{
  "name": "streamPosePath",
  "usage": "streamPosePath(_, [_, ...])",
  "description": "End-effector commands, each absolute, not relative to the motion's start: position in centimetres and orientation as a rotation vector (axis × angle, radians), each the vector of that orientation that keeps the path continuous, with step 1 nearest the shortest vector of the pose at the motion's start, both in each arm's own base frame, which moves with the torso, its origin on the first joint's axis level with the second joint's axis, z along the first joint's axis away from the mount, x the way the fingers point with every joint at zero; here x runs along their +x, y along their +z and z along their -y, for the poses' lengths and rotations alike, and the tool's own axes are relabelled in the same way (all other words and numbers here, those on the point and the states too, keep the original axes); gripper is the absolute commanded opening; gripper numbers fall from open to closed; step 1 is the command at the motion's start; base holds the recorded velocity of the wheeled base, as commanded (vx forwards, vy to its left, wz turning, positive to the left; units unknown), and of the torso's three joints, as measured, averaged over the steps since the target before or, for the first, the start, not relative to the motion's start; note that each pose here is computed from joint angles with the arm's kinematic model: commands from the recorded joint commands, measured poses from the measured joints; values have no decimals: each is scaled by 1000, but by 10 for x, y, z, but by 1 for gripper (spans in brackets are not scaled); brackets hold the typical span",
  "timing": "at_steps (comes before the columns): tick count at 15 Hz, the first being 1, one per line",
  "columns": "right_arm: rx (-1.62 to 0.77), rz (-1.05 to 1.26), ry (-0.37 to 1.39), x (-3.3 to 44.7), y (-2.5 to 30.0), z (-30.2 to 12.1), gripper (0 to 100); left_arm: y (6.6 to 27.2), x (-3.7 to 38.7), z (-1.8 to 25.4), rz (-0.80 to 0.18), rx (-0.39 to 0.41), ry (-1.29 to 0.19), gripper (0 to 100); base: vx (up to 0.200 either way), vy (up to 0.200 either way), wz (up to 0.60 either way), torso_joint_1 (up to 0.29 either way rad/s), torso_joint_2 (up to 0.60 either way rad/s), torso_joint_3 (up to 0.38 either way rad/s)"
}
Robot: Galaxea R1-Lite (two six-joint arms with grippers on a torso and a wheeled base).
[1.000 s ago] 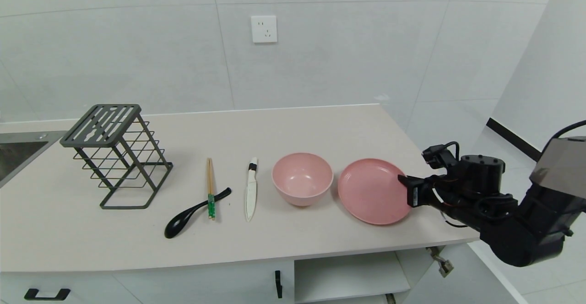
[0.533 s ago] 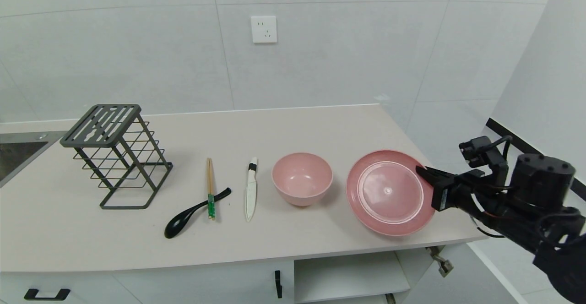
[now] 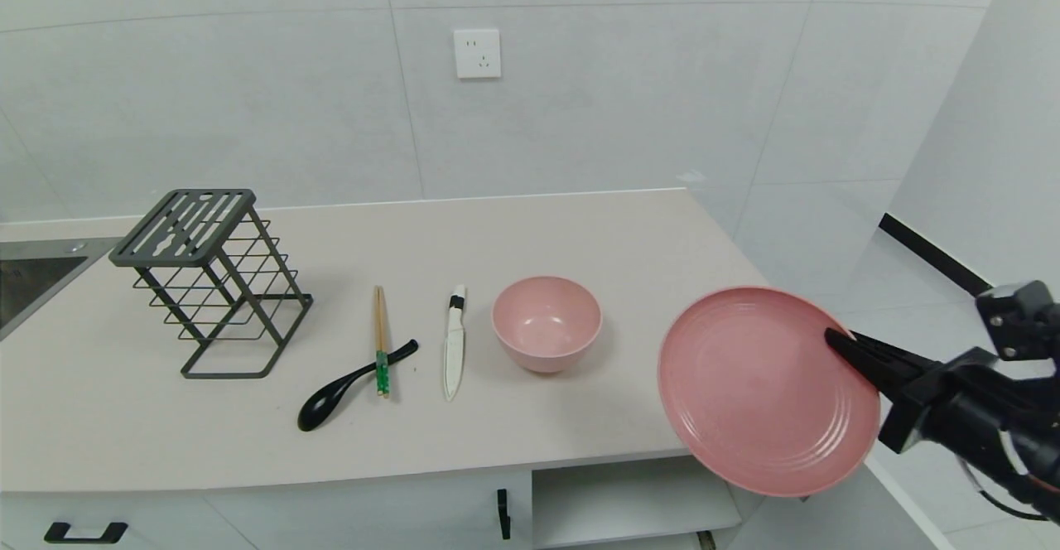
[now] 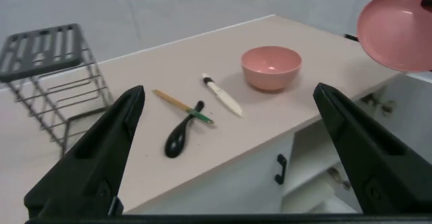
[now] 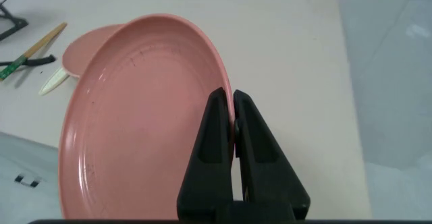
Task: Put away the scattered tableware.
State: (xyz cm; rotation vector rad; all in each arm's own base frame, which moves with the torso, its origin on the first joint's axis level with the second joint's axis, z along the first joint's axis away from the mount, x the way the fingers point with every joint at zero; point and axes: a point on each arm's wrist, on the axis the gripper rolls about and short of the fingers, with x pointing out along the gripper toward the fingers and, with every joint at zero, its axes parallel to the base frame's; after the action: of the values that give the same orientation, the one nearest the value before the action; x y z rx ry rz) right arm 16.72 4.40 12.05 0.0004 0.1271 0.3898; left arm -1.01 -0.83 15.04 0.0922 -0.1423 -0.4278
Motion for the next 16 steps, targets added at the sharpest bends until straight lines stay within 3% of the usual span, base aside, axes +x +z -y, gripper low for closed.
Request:
streamPosePath(1, [24,1,321,144,140,-28,0,165,22,13,-11,56,-576,100,0,0,0,0,0,0])
streamPosePath(5, [12,12,339,142,141,-30,0,168,65,22,-126,13,-689,100,0,0,0,0,0,0])
streamPosePath(12, [4,41,364,137,145,-32,0,170,139,38,-127,-5,-935,100,0,0,0,0,0,0])
streamPosePath(16, [5,63,360,134,148,-31,0,157,185,54,-109,-10,-999,100,0,0,0,0,0,0])
